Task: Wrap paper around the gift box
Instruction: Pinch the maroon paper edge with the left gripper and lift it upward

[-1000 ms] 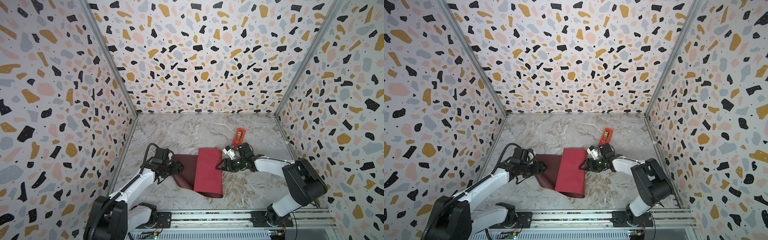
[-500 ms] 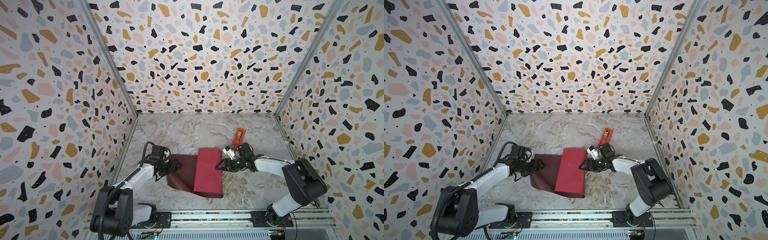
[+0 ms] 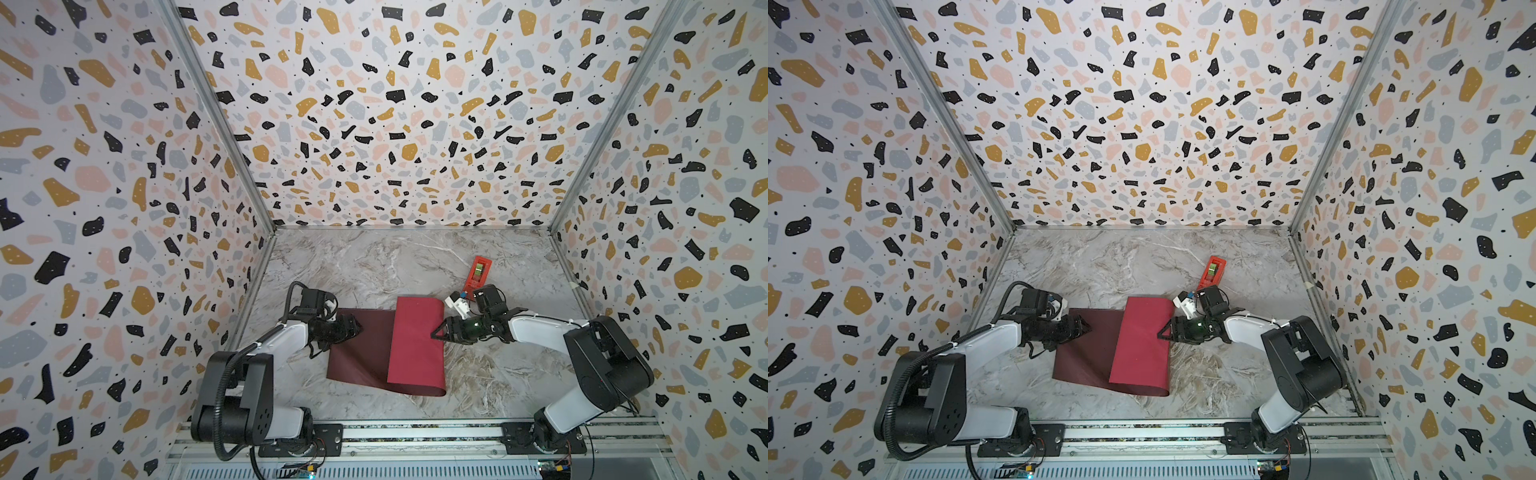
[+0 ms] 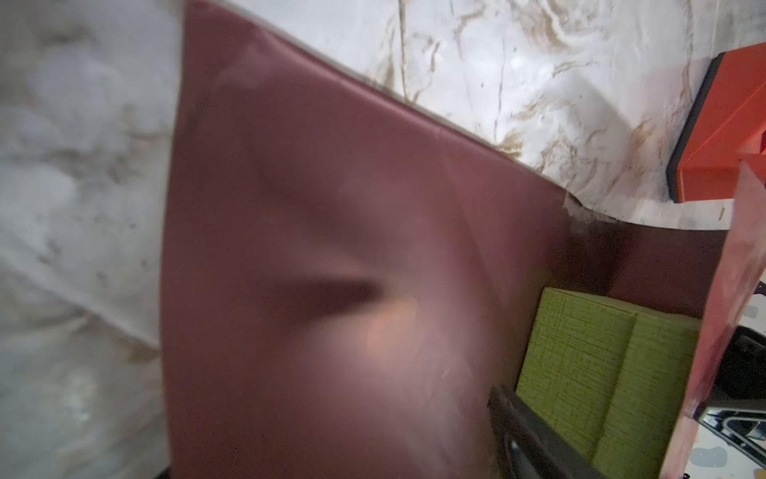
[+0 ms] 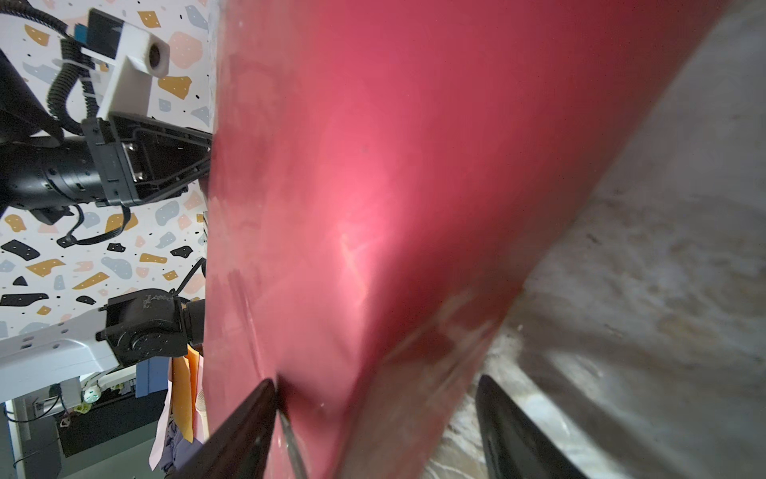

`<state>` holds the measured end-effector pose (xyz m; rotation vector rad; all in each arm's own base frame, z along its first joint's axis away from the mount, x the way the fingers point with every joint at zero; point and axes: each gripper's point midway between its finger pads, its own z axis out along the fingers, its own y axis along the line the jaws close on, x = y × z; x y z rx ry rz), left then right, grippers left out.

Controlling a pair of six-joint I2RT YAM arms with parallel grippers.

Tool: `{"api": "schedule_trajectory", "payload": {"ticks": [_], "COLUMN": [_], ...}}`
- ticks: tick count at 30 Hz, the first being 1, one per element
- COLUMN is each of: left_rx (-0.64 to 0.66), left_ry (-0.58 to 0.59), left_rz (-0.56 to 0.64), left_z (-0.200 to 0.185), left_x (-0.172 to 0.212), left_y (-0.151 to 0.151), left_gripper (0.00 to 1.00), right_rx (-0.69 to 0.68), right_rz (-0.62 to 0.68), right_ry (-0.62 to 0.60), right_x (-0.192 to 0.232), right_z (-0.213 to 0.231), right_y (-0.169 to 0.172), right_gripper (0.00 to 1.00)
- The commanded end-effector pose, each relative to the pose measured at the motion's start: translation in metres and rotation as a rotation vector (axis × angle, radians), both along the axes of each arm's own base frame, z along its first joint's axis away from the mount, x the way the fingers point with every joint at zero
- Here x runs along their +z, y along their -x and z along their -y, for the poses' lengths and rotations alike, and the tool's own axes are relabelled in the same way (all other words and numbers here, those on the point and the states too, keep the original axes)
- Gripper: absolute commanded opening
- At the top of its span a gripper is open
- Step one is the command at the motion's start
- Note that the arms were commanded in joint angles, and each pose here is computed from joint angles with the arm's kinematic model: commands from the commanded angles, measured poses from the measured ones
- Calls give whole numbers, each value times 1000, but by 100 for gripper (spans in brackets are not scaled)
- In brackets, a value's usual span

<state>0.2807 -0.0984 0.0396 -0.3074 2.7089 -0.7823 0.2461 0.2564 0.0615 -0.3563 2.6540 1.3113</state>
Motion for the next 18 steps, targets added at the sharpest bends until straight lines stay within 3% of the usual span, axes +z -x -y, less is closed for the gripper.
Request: {"api": "schedule_trajectory", "payload": {"ticks": [1,10,18], "left_rx": [1,-2,8], "left_ry": [12,-16,-46], "left_rz": [52,66,69], "left_z": [-2,-9,-14], "left_x": [7,3,4], "left_y": [-14,-22,-20], "left_gripper": [85,81,59], "right_rx": [-48,-44,-43], "right_rz": [-78,-79,-79], "right_ry": [209,210,208], "right_x": [-48,-48,-49], "right_z": [25,25,24], "right_y": [12,12,11], "right_gripper": [74,74,74]}}
